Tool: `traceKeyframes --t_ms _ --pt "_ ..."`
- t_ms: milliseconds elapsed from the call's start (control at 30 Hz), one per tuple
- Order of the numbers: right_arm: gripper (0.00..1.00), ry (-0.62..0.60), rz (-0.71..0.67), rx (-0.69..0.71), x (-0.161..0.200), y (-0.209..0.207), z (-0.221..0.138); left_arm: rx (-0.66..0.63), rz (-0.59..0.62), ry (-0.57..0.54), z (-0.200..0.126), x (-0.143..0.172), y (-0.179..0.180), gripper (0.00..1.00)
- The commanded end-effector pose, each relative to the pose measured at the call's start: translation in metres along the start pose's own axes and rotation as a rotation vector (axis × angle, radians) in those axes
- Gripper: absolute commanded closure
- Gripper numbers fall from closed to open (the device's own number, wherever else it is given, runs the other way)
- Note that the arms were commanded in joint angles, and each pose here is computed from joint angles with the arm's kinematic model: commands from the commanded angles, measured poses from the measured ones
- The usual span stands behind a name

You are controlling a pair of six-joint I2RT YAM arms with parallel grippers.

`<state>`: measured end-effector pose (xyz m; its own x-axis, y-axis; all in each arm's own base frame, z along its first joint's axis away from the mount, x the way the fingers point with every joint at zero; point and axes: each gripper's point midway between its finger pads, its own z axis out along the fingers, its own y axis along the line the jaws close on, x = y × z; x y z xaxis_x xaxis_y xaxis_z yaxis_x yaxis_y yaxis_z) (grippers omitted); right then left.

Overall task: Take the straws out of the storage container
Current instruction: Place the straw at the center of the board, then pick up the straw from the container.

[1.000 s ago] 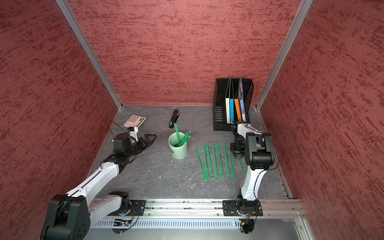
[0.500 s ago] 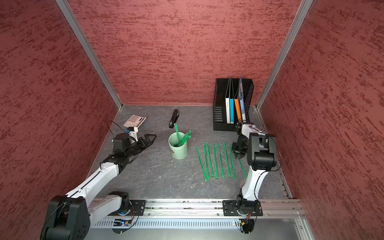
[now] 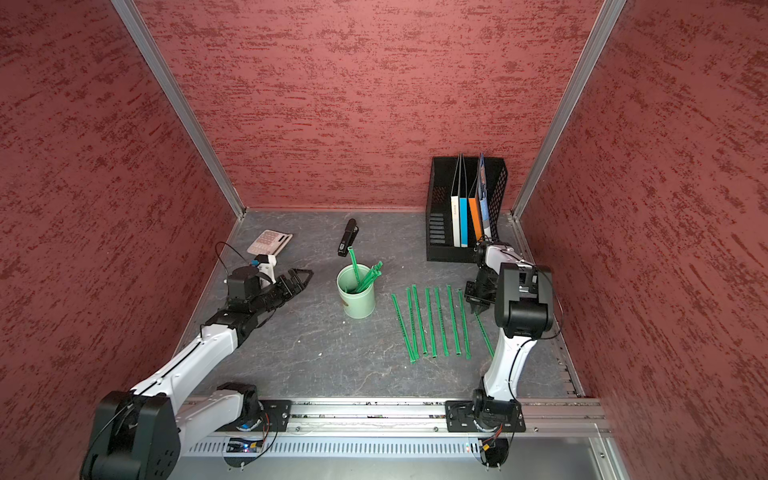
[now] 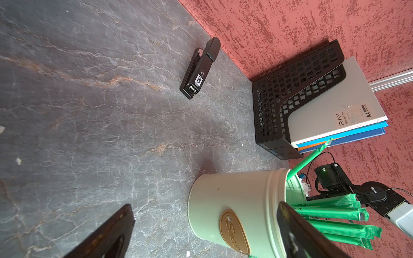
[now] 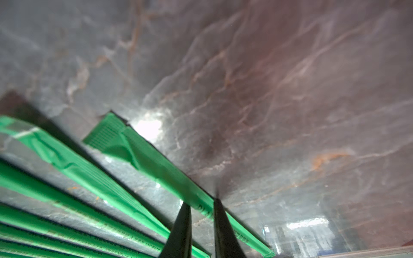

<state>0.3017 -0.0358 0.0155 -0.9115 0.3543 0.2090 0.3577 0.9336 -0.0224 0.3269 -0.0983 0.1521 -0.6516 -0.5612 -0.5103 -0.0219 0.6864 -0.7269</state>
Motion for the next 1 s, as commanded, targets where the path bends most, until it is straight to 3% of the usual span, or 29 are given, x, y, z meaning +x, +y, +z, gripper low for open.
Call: traceKeyframes --t_ms 0,300,967 --pt "0.84 -0.049 0.019 -0.027 -0.024 0.003 0.009 0.014 0.044 -0.030 -0.005 -0.011 -0.012 0.00" --pt "0.90 -0.053 0.030 -0.046 -0.030 0.004 0.013 0.007 0.043 -0.027 -0.004 -0.010 -0.009 0.00" --pt "0.91 -0.086 0.017 -0.060 -0.051 0.007 0.002 0.003 0.045 -0.023 -0.002 -0.012 -0.010 0.00"
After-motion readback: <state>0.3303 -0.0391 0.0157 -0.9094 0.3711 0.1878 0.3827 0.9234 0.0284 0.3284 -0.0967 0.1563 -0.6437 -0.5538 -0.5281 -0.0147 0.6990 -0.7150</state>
